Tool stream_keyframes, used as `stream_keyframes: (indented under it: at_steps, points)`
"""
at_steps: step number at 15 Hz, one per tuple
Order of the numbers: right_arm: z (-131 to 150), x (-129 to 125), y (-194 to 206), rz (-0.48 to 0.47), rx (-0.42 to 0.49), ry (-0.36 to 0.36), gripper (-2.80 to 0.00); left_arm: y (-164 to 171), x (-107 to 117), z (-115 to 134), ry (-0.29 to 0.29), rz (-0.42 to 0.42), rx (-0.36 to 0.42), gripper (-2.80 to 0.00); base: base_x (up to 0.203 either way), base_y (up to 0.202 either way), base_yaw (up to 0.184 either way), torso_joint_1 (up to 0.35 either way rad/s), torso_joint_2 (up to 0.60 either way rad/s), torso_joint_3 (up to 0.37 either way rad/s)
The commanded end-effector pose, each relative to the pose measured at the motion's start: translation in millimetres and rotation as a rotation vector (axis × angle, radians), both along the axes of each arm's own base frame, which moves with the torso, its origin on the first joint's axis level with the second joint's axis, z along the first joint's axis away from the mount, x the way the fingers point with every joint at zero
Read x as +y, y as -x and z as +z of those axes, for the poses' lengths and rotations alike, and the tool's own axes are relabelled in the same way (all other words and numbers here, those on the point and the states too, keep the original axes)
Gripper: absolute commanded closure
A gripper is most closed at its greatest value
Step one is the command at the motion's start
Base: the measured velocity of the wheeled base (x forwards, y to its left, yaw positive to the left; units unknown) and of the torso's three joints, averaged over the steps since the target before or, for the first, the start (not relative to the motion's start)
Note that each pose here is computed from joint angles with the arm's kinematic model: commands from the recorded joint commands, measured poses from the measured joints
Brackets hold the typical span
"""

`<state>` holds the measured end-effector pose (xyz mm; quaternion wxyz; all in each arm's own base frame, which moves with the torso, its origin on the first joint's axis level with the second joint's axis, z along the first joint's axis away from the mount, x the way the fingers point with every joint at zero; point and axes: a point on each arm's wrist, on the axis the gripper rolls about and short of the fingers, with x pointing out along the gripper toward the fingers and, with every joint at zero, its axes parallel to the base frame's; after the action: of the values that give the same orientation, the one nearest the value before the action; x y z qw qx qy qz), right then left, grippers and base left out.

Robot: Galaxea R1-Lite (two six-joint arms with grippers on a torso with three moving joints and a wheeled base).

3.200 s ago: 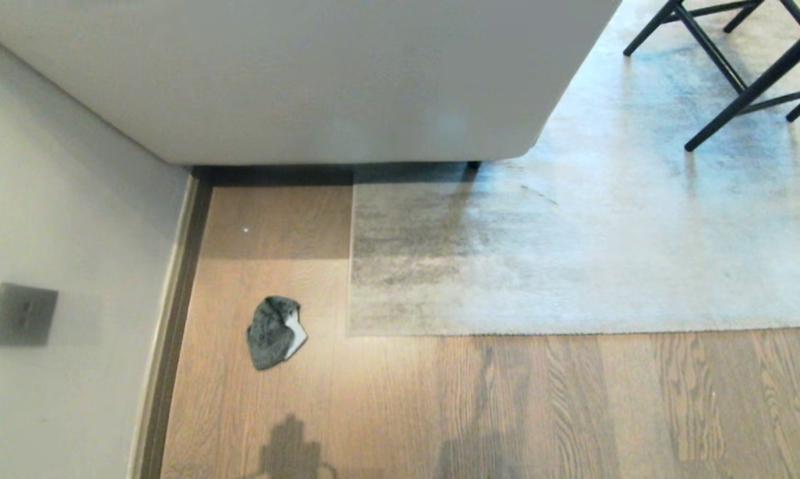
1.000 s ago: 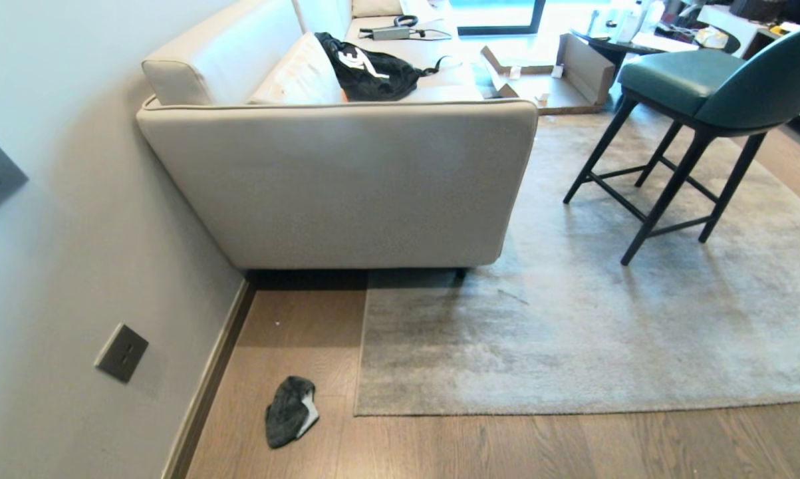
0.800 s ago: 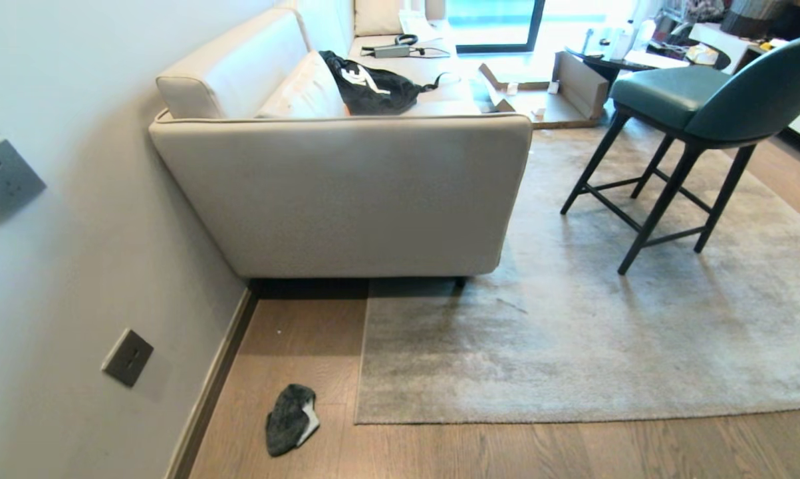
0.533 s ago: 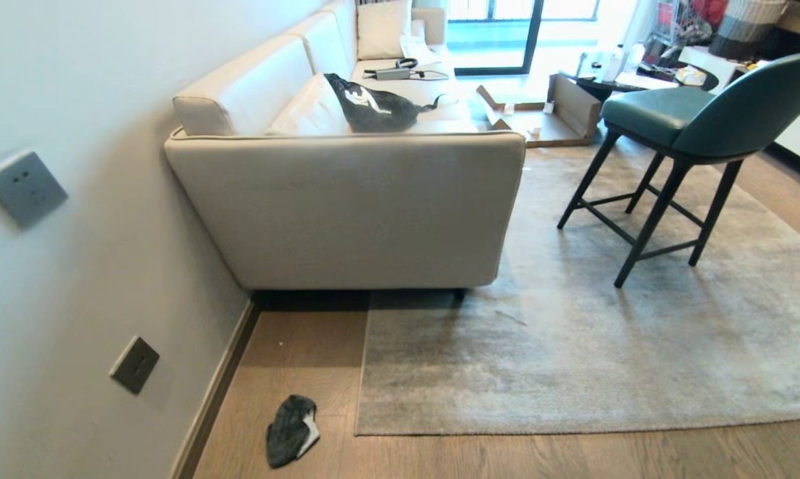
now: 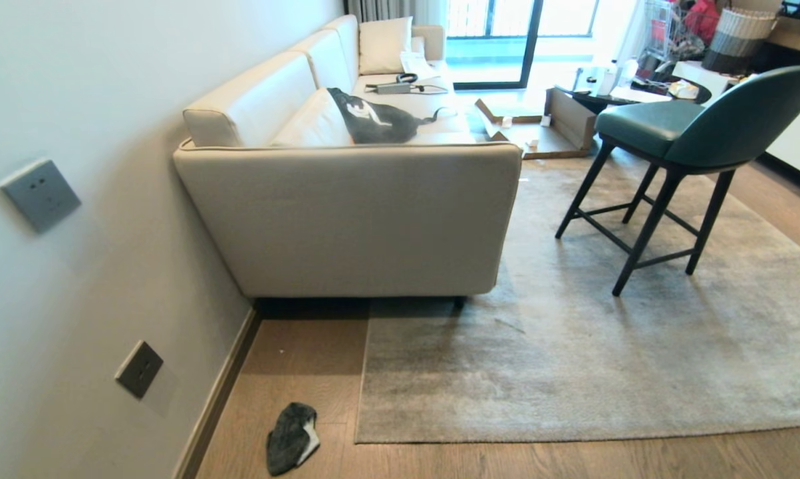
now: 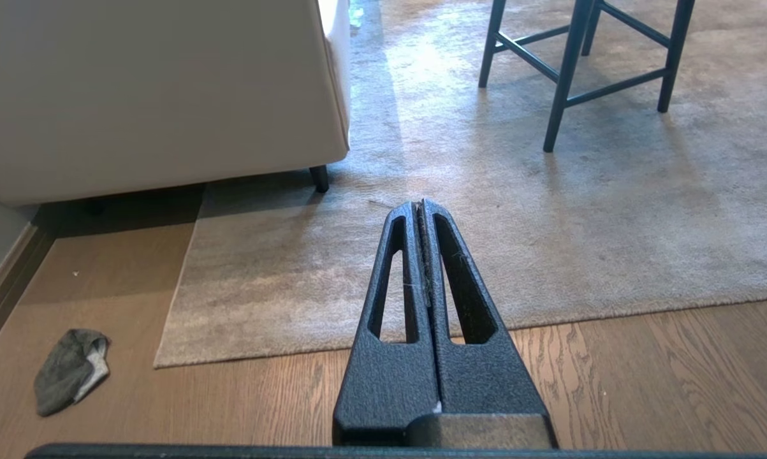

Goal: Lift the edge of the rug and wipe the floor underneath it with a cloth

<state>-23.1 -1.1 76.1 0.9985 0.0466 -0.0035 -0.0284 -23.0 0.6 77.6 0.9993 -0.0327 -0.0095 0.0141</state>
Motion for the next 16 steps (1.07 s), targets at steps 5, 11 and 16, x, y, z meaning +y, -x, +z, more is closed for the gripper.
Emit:
stream_keyframes:
  at_steps: [5, 11, 16]
  points:
    - [0.0, 0.0, -0.1, 0.0, 0.001, 0.0, 0.0, 0.0, 0.0, 0.0, 0.001, 0.0, 0.0, 0.0, 0.0, 0.0, 0.0, 0.0, 0.0, 0.0]
    - [0.0, 0.0, -0.1, 0.0, 0.001, 0.0, 0.0, 0.0, 0.0, 0.0, -0.001, 0.0, 0.0, 0.0, 0.0, 0.0, 0.0, 0.003, 0.0, 0.038]
    - [0.0, 0.0, -0.1, 0.0, 0.001, 0.0, 0.0, 0.0, 0.0, 0.0, 0.001, 0.0, 0.0, 0.0, 0.0, 0.0, 0.0, 0.0, 0.0, 0.0]
